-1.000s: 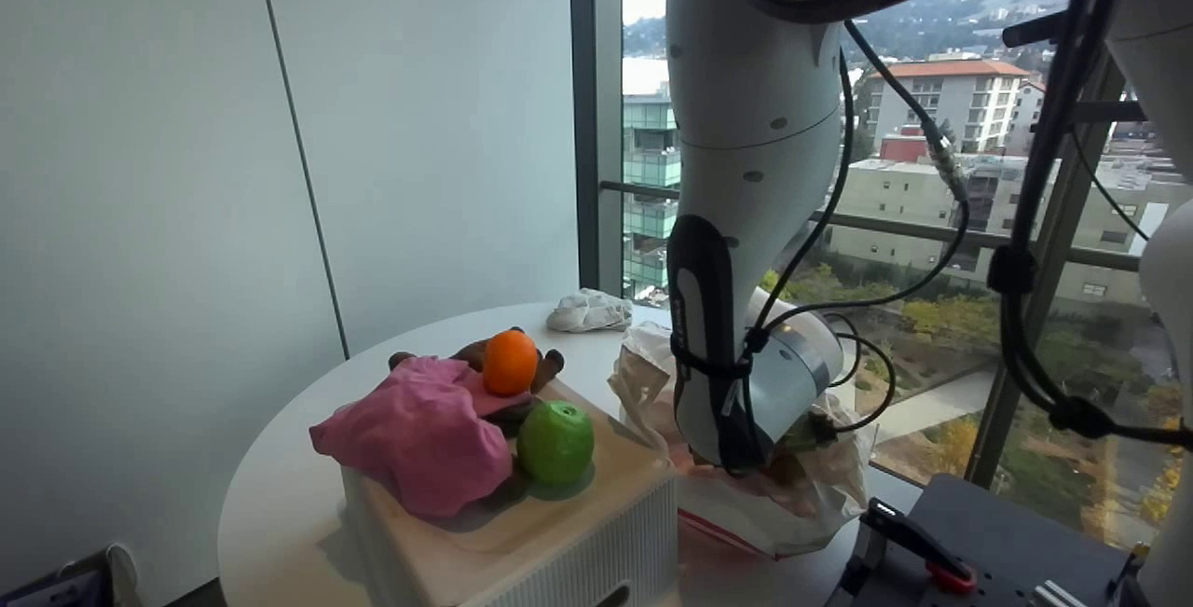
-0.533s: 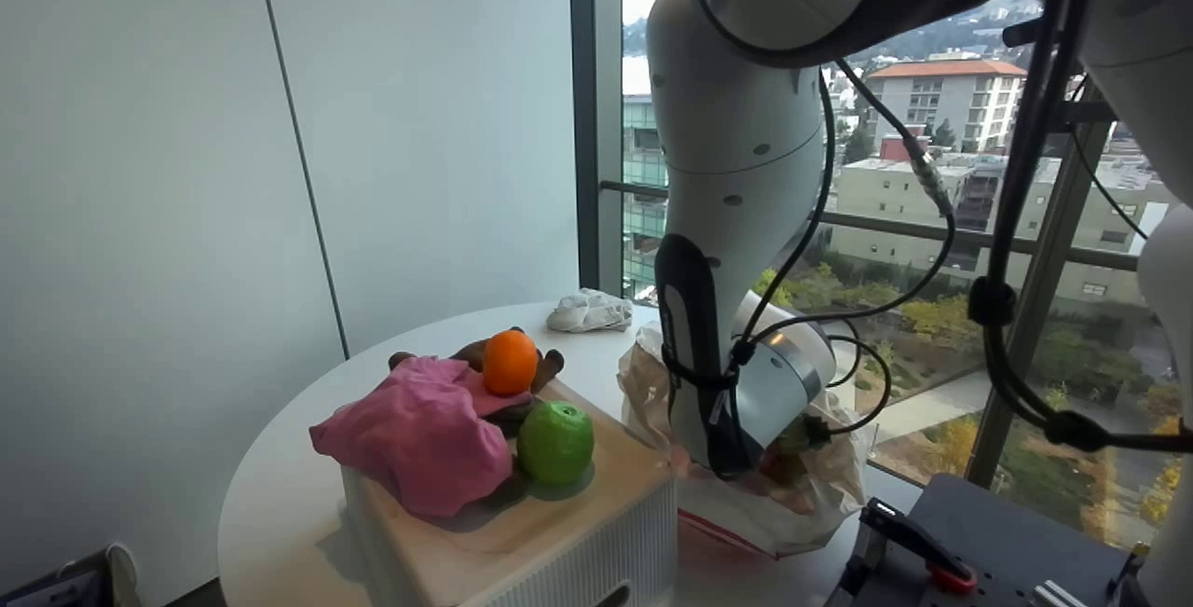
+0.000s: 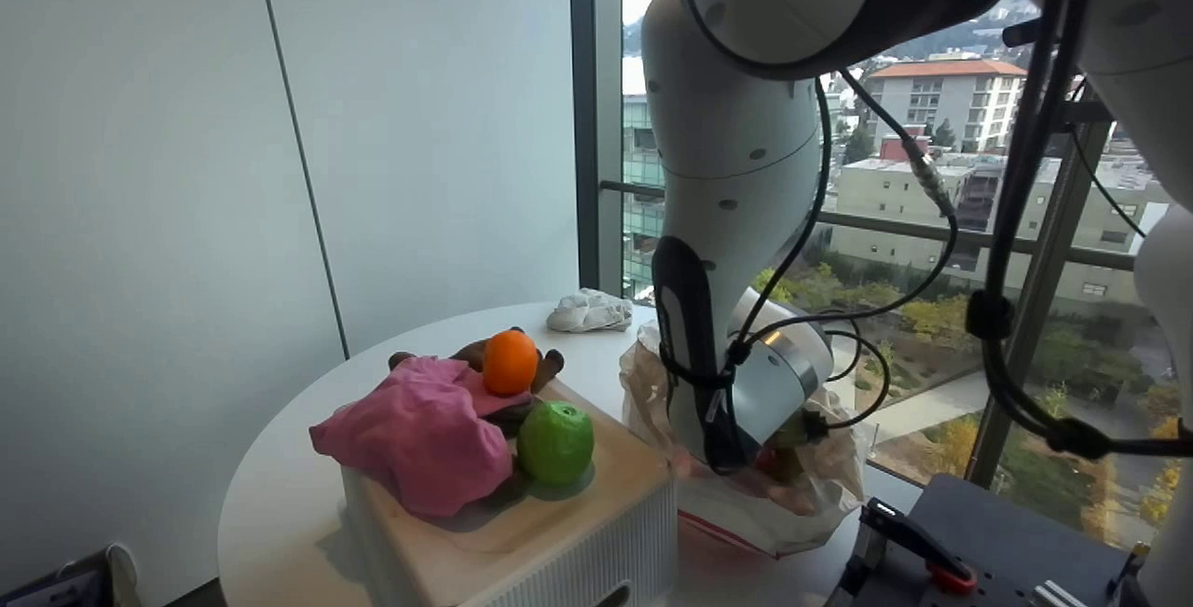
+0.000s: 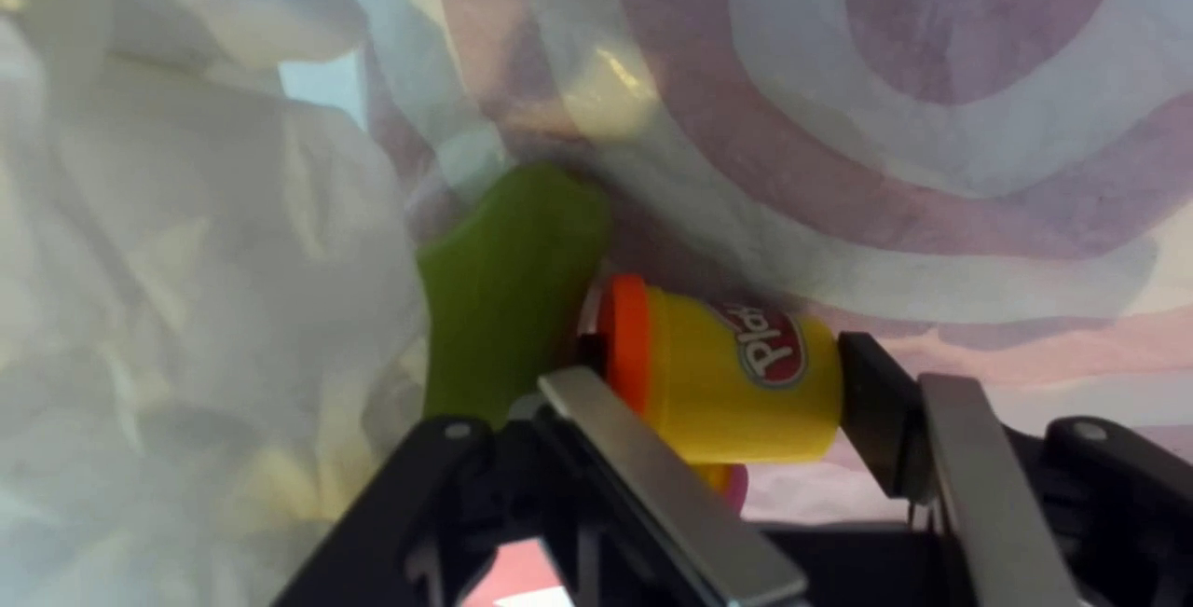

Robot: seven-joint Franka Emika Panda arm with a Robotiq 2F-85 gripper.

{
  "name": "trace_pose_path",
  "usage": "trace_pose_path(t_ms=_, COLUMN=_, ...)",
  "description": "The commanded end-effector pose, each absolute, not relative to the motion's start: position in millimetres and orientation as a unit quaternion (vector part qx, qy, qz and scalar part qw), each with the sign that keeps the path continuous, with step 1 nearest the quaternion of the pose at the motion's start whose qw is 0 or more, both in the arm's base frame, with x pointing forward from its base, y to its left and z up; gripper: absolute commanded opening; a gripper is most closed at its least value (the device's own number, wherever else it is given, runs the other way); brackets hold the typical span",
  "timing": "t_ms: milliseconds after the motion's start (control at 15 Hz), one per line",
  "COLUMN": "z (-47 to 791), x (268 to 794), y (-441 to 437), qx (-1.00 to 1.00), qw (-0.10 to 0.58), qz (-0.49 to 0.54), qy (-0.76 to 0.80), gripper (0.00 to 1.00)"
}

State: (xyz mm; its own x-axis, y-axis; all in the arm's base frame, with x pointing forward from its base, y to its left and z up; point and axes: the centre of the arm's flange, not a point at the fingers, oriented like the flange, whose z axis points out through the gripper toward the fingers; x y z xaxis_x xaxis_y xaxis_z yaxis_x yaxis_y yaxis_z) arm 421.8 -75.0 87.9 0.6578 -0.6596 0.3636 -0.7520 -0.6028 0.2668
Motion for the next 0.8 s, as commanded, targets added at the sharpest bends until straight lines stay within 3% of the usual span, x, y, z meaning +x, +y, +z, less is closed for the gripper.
trace_pose_path(t_ms=0, z=114, x=421, y=-69, qx=0.891, qw=0.180, qz=0.105, qy=-0.404, gripper=0.37)
trace_pose_path(t_ms=400, z=195, x=416, y=-66, qx=0.907, qw=0.125, qz=0.075, qy=-0.396, gripper=0.33)
trace_pose_path(t_ms=733, z=264, x=409, y=-65, qx=0.940, qw=0.040, qz=0.022, qy=-0.338, gripper=0.33)
